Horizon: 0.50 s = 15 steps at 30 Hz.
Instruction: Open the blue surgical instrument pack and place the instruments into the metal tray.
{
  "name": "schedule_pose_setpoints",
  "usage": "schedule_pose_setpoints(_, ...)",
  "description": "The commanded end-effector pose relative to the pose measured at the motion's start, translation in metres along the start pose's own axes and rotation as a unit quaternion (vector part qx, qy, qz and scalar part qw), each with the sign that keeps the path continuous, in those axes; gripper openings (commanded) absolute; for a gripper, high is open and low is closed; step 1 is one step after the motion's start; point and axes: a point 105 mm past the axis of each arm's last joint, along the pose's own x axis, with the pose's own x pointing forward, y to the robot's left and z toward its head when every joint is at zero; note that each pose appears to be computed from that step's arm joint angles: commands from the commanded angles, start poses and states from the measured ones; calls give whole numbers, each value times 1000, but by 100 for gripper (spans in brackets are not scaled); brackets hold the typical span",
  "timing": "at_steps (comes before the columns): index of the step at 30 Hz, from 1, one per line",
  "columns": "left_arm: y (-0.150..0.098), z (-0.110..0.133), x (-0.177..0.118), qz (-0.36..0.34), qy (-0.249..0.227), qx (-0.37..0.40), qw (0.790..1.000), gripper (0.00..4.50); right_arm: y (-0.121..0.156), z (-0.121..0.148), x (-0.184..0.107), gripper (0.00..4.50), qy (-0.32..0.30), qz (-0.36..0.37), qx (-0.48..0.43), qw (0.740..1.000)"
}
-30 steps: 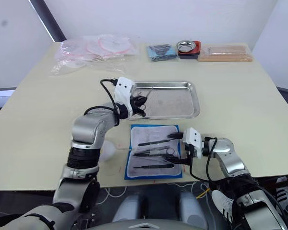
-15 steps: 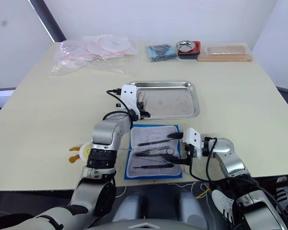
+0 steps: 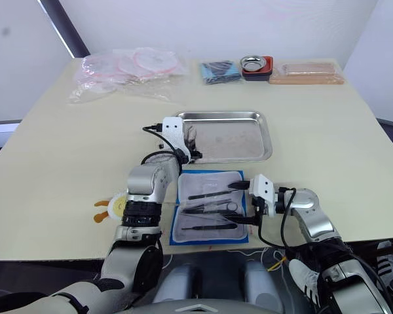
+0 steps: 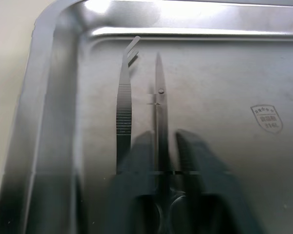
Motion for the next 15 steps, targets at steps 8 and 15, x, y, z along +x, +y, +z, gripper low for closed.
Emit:
schedule_pose_setpoints(8,-15,36,-9,-36,-61,16,997,180,26,-51,3,450,76,21,75,994)
schedule_pose_setpoints(15,-27,62,-24,-132,-148,93,976,180,26,-51,1,450,76,20,75,994)
